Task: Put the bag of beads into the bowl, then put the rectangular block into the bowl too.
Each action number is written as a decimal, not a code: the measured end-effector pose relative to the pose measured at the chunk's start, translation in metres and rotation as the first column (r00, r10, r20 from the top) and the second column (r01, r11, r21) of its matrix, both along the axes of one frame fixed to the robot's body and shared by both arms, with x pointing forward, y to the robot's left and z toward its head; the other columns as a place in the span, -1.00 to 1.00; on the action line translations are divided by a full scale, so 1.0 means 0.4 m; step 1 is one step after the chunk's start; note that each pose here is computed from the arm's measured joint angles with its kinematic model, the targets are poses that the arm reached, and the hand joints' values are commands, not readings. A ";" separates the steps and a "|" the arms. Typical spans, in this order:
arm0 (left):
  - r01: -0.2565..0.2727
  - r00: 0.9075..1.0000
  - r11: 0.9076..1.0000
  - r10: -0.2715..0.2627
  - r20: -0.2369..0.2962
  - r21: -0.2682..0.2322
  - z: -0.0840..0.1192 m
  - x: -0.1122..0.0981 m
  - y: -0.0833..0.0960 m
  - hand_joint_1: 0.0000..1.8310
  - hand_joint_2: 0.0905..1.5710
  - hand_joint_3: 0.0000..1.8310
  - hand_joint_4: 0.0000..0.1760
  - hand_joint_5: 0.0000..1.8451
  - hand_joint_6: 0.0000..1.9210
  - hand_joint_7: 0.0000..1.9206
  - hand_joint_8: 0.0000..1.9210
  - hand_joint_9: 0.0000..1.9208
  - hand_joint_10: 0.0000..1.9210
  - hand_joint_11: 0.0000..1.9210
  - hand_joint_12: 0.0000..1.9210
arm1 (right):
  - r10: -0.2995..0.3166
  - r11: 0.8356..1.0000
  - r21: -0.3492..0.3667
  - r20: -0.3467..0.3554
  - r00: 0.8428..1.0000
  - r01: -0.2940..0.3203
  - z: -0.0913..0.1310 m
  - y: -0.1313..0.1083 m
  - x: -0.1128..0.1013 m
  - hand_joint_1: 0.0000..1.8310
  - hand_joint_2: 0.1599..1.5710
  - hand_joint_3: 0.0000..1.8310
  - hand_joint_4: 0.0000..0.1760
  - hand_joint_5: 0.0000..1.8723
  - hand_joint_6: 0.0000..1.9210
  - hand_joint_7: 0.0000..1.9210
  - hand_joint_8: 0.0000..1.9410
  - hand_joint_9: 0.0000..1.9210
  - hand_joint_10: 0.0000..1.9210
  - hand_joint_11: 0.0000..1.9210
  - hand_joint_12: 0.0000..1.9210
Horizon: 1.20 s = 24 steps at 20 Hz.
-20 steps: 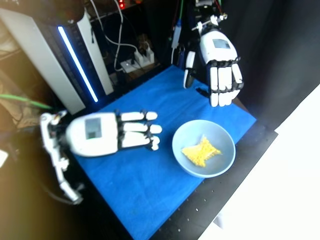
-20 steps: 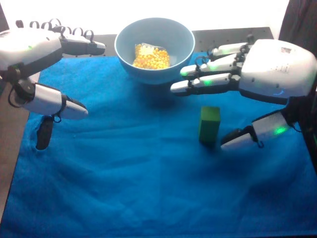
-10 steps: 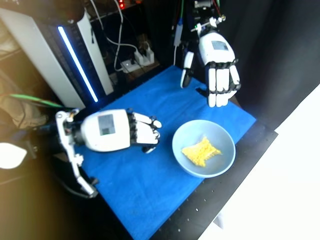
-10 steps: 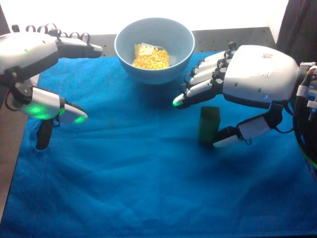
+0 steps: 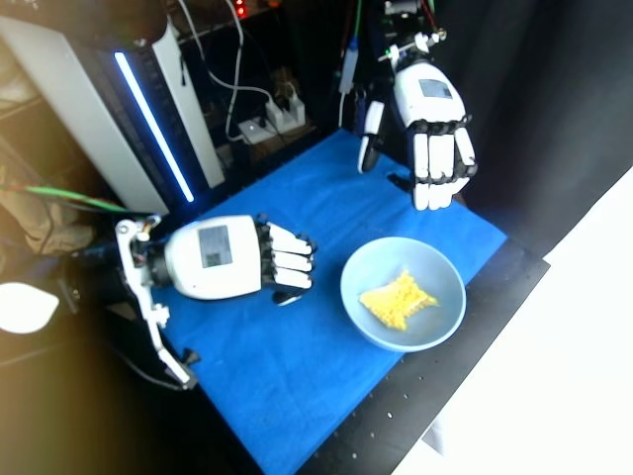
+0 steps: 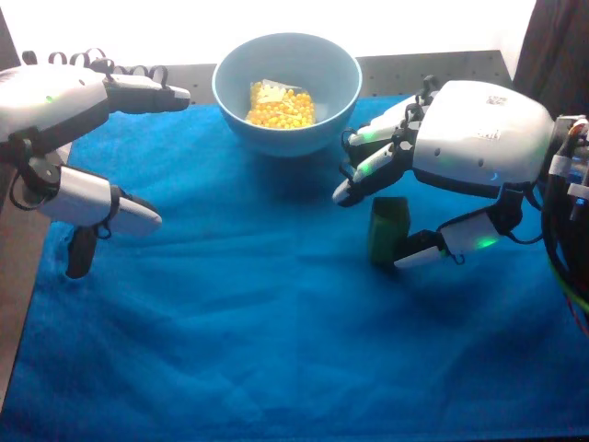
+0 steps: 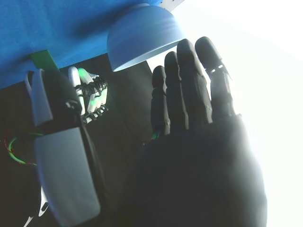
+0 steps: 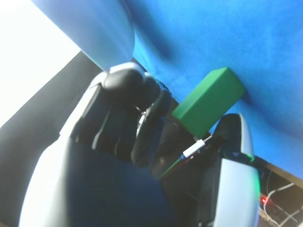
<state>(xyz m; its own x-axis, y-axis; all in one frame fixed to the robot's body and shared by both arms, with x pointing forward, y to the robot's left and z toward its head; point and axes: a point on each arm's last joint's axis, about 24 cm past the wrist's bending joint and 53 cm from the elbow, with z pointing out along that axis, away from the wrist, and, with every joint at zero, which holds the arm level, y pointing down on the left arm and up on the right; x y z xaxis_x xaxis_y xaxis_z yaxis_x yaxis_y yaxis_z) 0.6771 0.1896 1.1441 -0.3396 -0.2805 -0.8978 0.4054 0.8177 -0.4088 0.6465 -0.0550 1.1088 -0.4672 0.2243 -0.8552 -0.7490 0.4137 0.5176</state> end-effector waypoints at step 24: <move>-0.009 1.000 1.000 0.009 -0.015 0.001 -0.017 -0.005 0.010 -0.05 0.13 -1.00 -0.89 -0.64 -1.00 -0.60 -1.00 -0.61 -1.00 -1.00 0.08 | -0.033 0.999 0.038 -0.014 0.999 0.034 0.011 -0.007 0.024 0.28 0.26 -1.00 -1.00 0.18 -0.22 0.29 -0.23 0.23 0.18 0.04 0.70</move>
